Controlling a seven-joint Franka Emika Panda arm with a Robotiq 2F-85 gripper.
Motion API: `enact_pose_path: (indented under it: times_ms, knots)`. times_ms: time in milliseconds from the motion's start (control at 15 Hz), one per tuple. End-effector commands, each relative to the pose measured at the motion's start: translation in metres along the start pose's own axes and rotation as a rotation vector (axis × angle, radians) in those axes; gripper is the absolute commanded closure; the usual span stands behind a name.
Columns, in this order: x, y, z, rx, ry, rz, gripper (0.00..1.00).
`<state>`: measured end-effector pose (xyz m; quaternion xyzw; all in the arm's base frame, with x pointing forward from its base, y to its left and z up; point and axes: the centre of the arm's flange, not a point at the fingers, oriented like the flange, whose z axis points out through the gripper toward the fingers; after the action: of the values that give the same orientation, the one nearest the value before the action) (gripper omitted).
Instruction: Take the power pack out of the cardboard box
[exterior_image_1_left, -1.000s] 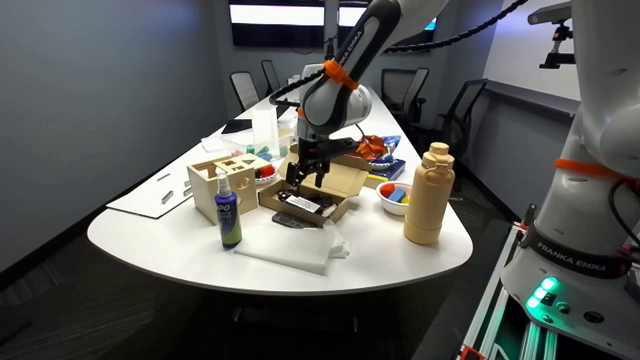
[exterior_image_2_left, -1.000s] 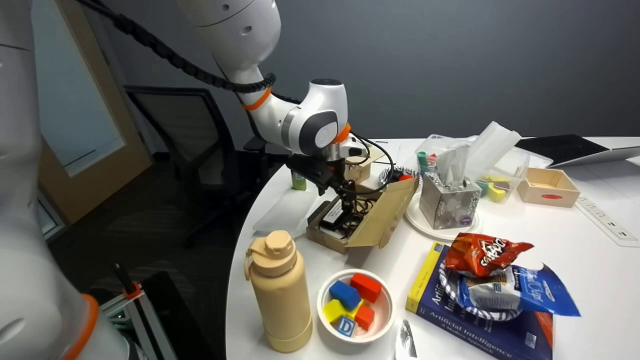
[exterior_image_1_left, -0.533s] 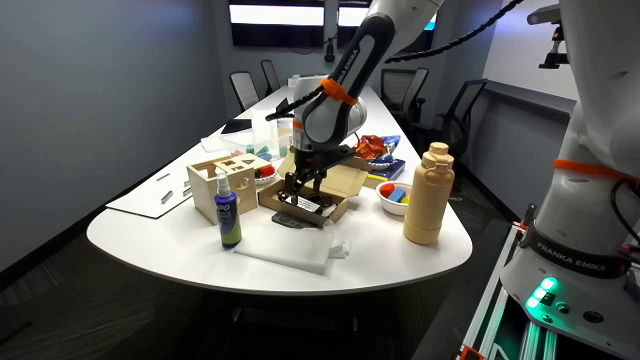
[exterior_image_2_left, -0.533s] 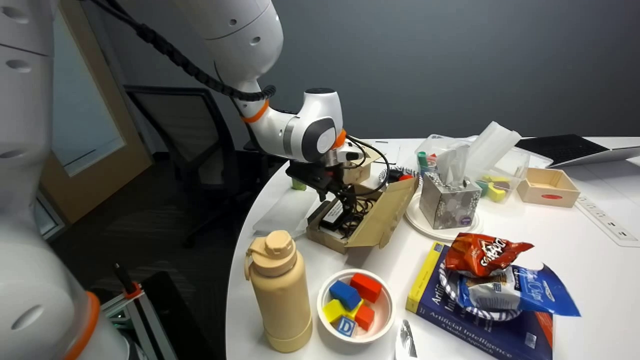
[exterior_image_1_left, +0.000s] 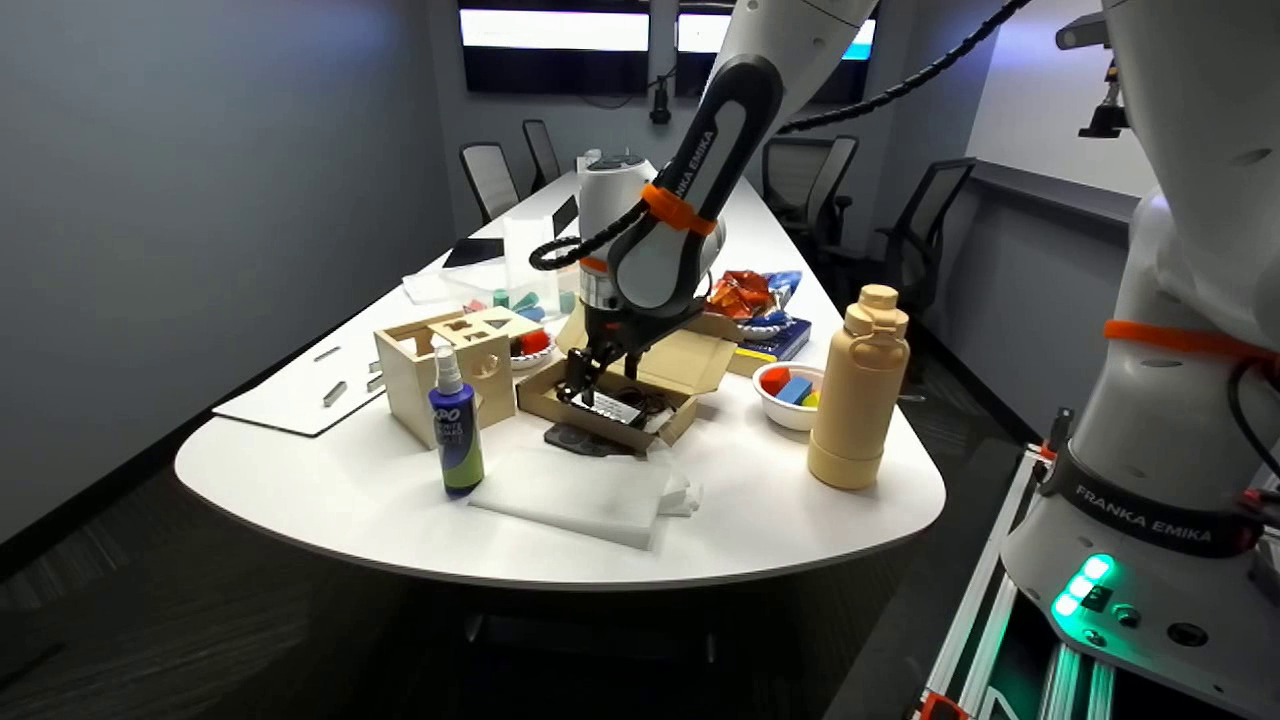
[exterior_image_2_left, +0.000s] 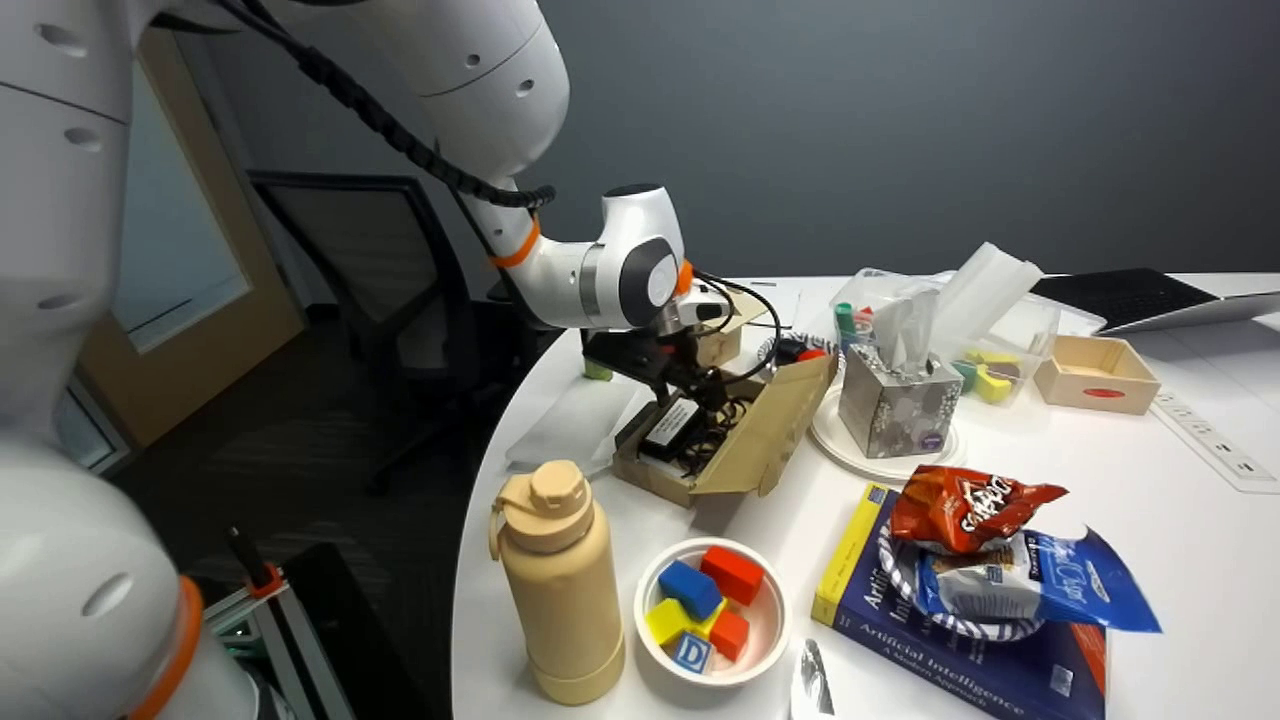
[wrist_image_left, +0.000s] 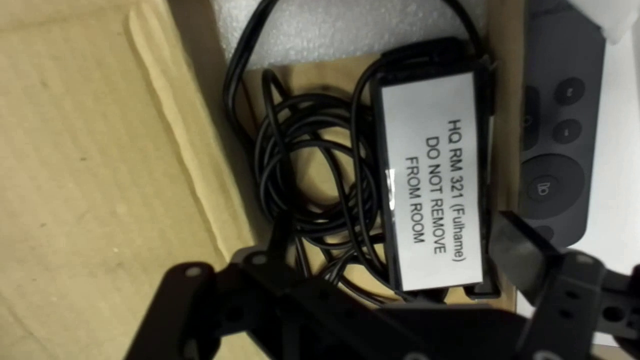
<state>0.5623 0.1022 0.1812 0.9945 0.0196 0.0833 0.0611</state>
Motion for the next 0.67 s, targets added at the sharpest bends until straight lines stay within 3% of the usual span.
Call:
enact_pose_path:
  times_ms: [0, 600]
  knots:
    - [0.0043, -0.0104, 0.0103, -0.043, 0.026, 0.002, 0.00]
    - [0.0024, -0.0196, 0.0184, -0.073, 0.030, -0.007, 0.00]
